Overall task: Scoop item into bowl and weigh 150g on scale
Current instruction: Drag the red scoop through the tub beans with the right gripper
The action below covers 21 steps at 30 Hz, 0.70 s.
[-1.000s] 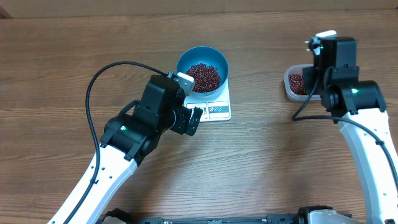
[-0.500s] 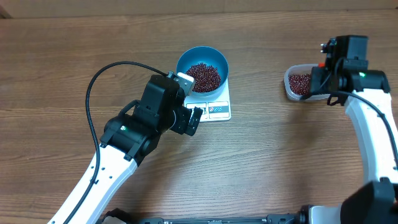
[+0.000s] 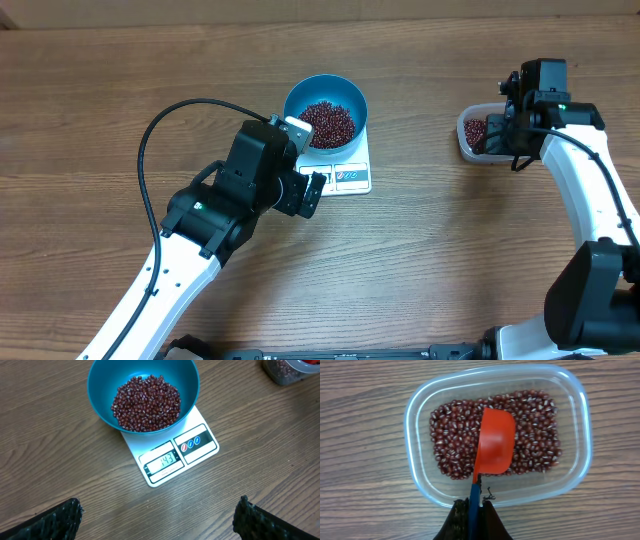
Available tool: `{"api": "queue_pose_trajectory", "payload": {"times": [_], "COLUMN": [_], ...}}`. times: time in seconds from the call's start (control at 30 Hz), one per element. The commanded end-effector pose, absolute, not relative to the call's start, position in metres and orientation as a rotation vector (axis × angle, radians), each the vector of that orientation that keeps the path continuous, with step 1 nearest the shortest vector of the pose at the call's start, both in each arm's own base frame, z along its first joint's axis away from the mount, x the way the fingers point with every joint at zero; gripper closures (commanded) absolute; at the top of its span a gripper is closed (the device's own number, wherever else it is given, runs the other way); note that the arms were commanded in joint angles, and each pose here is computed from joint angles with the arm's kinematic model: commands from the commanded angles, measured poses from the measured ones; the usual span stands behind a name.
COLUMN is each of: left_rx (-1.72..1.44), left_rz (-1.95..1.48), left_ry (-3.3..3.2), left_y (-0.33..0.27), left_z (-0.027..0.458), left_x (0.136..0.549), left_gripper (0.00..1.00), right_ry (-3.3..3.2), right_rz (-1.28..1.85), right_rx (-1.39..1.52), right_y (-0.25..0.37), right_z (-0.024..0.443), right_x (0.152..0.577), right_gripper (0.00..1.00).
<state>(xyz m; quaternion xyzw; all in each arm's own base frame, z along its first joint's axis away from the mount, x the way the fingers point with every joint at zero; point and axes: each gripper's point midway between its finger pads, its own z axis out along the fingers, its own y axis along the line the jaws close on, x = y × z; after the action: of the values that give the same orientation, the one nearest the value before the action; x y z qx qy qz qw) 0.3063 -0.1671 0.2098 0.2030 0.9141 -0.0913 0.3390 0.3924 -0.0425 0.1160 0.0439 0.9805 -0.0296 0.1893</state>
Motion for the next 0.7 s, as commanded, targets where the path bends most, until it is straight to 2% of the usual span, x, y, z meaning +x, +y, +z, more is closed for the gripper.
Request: {"api": "queue_pose_trajectory", "payload": {"times": [0.0,0.2,0.67], "left_rx": [0.539,0.539,0.539], "left_rz": [-0.247,-0.247,-0.247], "left_ry": [2.391,2.391,2.391], "left_y": [-0.168,-0.168,-0.168], "left_z": [0.205,0.205,0.205], "left_x": [0.305,0.305,0.305], "left_gripper": [0.0,0.0,0.0], "right_ry": [2.75,2.741,2.715], "right_rz": [0.01,0.167,0.325], "right_rx": [0.107,0.069,0.064], "right_y": [-0.032,-0.012,0.0], "right_z": [0.117,0.118,0.123], "right_x": [0.398,0.399,0.4], "right_gripper": [0.96,0.96,0.97]}}
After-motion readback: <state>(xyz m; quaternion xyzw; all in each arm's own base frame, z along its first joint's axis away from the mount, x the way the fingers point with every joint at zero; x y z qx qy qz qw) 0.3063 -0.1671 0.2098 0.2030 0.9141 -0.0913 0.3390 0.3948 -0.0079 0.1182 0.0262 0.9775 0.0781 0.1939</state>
